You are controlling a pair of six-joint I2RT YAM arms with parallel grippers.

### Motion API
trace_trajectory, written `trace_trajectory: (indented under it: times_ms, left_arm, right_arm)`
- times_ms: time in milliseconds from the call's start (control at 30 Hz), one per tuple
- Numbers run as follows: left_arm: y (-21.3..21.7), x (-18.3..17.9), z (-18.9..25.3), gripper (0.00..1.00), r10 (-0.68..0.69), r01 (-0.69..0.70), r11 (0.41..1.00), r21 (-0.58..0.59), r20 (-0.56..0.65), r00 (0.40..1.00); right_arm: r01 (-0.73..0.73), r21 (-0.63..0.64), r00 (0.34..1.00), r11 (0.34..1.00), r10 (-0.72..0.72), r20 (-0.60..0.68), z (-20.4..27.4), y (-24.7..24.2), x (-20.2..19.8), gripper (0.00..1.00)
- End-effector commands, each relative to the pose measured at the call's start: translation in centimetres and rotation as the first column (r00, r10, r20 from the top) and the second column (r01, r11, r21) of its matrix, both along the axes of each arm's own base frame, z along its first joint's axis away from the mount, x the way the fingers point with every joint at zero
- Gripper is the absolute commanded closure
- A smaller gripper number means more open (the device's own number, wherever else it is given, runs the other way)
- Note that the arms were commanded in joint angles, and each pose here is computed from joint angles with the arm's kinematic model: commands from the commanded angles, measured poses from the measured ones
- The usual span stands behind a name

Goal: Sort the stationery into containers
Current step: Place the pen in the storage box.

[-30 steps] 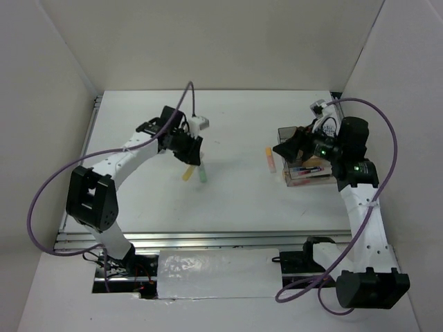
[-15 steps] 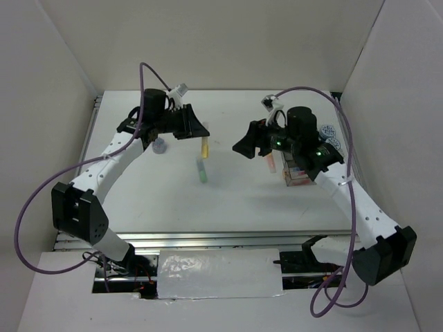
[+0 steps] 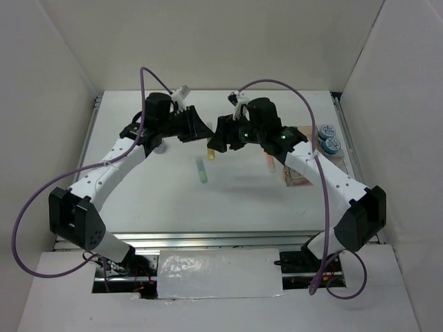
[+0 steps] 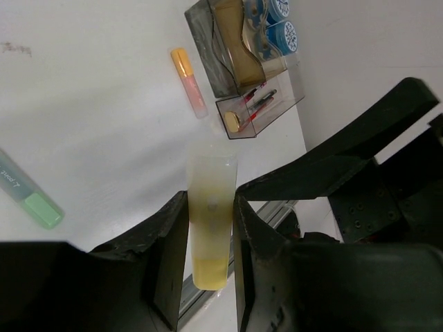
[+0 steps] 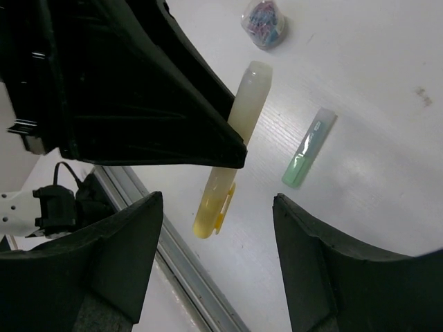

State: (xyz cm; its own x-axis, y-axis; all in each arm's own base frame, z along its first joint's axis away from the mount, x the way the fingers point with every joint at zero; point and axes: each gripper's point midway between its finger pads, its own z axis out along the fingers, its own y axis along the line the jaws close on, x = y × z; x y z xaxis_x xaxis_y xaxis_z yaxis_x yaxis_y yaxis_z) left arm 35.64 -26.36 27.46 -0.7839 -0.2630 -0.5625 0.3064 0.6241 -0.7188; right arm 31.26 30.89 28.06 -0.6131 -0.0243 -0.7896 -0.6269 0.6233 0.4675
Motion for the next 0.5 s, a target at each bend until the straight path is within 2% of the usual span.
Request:
trace_trajectory:
  times_ms: [0, 233, 300, 333, 367, 400, 467]
  left_arm:
    - [-0.3, -0.7, 4.0, 1.0, -0.005, 0.012, 0.997, -0.082, 0.081, 0.997]
    - [-0.7, -1.0, 4.6, 1.0, -0.029, 0.039, 0.989, -0.142, 0.072, 0.997]
    - [-0.8, -1.2, 4.5, 1.0, -0.034, 0.044, 0.987, -0.155, 0.062, 0.998]
    - [-0.8, -1.2, 4.3, 1.0, -0.036, 0.044, 0.987, -0.154, 0.057, 0.998]
    - [-0.8, -1.1, 4.0, 0.99, -0.03, 0.037, 0.989, -0.144, 0.053, 0.998]
    - [-0.6, -1.1, 3.9, 0.9, -0.024, 0.031, 0.99, -0.138, 0.053, 0.998]
    - [-0.1, -0.7, 3.4, 0.66, 0.006, -0.001, 0.994, -0.11, 0.048, 0.999]
  right_arm:
    - [0.033, 0.026, 0.999, 0.999, -0.034, 0.032, 1.4, 0.8, 1.2, 0.29]
    - [0.026, 0.026, 0.999, 0.999, -0.027, 0.038, 0.8, 1.6, 1.7, 0.38]
    - [0.02, 0.039, 0.999, 0.999, -0.021, 0.038, 1.0, 1.8, 2.1, 0.49]
    - [0.016, 0.043, 0.999, 0.999, -0.018, 0.04, 1.0, 1.7, 2.2, 0.63]
    - [0.008, 0.049, 0.999, 0.999, -0.01, 0.046, 1.3, 1.8, 2.3, 0.71]
    - [0.003, 0.048, 0.999, 0.999, -0.006, 0.048, 1.3, 1.6, 2.4, 0.77]
    - [0.007, 0.038, 0.997, 0.999, -0.009, 0.071, 1.6, 1.0, 2.4, 0.92]
